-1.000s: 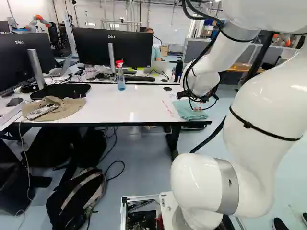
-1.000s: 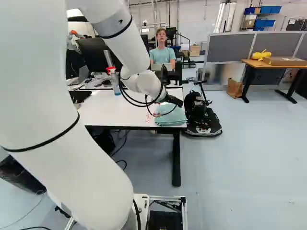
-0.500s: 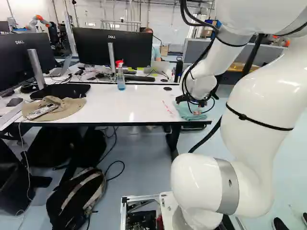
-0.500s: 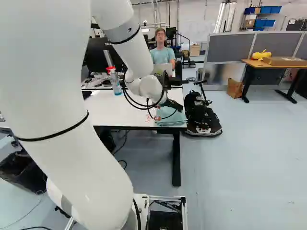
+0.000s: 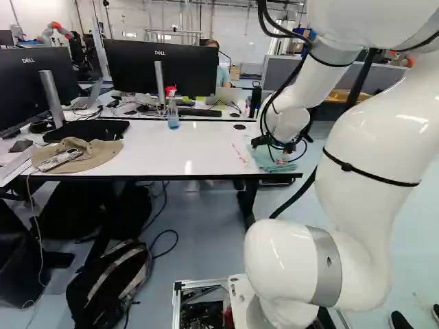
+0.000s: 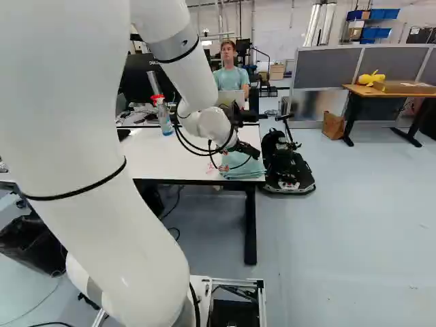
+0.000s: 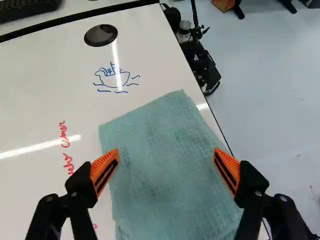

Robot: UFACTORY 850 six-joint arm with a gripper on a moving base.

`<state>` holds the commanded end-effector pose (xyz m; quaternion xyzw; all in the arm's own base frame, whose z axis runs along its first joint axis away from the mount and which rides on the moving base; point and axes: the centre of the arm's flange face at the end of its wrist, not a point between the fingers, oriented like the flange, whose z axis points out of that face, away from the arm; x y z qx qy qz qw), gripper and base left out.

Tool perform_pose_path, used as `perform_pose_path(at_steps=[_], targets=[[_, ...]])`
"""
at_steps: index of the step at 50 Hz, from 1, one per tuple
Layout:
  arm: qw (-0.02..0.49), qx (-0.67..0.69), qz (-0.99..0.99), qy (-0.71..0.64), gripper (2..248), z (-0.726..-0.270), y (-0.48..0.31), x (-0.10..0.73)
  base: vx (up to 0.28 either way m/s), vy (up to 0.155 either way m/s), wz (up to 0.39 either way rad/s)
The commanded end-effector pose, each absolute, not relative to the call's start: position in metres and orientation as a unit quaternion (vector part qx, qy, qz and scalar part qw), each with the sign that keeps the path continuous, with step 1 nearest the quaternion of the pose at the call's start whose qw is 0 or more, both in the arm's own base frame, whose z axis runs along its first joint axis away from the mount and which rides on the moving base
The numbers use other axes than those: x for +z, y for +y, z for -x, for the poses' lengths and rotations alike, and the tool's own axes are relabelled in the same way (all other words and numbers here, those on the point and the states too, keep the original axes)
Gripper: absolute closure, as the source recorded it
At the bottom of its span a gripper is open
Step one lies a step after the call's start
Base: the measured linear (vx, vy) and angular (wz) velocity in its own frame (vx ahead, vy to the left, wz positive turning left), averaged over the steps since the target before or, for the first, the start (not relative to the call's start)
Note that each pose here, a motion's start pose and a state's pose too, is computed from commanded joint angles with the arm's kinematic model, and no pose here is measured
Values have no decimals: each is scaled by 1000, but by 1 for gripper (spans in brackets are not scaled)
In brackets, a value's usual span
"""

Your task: Clean the table with the green towel

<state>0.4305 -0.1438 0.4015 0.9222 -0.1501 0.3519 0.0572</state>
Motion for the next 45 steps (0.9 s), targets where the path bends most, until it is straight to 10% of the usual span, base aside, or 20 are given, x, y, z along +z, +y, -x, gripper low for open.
perform_pose_path(at_steps=[45], targets=[[55, 339, -927, -151, 8, -429, -143, 400, 0, 0, 0]])
